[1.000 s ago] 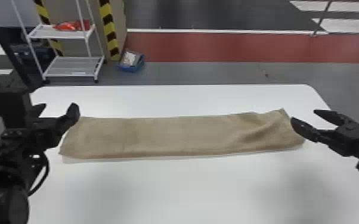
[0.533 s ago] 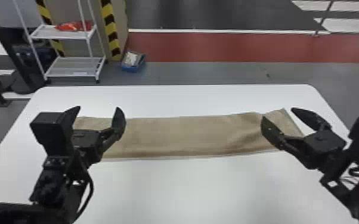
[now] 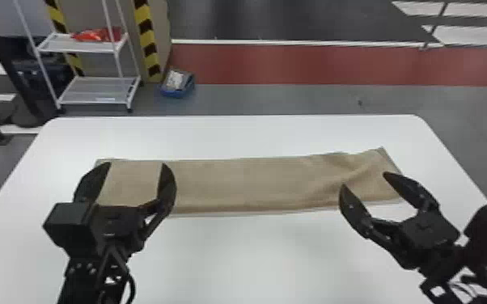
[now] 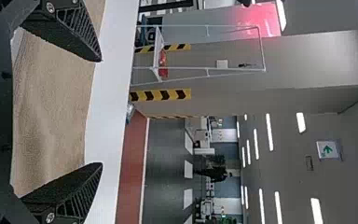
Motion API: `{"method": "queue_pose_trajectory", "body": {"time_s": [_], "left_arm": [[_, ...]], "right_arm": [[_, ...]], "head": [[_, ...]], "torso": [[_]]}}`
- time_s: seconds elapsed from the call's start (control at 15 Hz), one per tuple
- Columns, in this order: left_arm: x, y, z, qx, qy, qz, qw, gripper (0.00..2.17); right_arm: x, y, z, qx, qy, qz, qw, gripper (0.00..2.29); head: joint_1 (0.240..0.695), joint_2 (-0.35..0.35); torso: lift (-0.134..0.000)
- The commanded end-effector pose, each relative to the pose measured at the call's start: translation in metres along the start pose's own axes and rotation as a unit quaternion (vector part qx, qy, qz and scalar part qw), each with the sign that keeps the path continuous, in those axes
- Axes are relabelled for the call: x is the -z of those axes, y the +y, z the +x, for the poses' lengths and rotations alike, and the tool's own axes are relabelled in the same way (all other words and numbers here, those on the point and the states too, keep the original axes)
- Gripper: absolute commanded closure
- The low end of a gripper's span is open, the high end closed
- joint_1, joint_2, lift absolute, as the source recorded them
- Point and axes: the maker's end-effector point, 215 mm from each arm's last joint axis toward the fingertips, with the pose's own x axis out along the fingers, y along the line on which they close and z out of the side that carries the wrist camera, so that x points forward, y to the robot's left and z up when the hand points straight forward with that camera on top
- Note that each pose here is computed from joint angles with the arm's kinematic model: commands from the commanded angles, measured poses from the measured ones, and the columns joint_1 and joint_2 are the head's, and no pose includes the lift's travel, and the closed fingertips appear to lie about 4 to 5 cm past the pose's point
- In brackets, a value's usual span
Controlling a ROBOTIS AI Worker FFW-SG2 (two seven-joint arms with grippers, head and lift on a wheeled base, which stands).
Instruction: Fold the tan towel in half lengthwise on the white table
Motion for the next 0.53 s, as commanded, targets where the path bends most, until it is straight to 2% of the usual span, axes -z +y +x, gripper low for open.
{"method": "queue_pose_trajectory", "body": {"time_s": [0.0,0.47], "left_arm": [[0.004,0.004,-0.006,-0.004,0.004,0.0,1.0,0.04],[-0.006,0.009,-0.017,-0.008,-0.004,0.0,1.0,0.04]], "right_arm": [[0.007,0.004,-0.006,0.006,0.006,0.005,1.0,0.09],[0.004,-0.001,-0.015,0.016,0.001,0.0,0.9999,0.09]], "head": [[0.695,-0.014],[0.695,-0.005]], "torso": [[-0.123],[-0.123]]}}
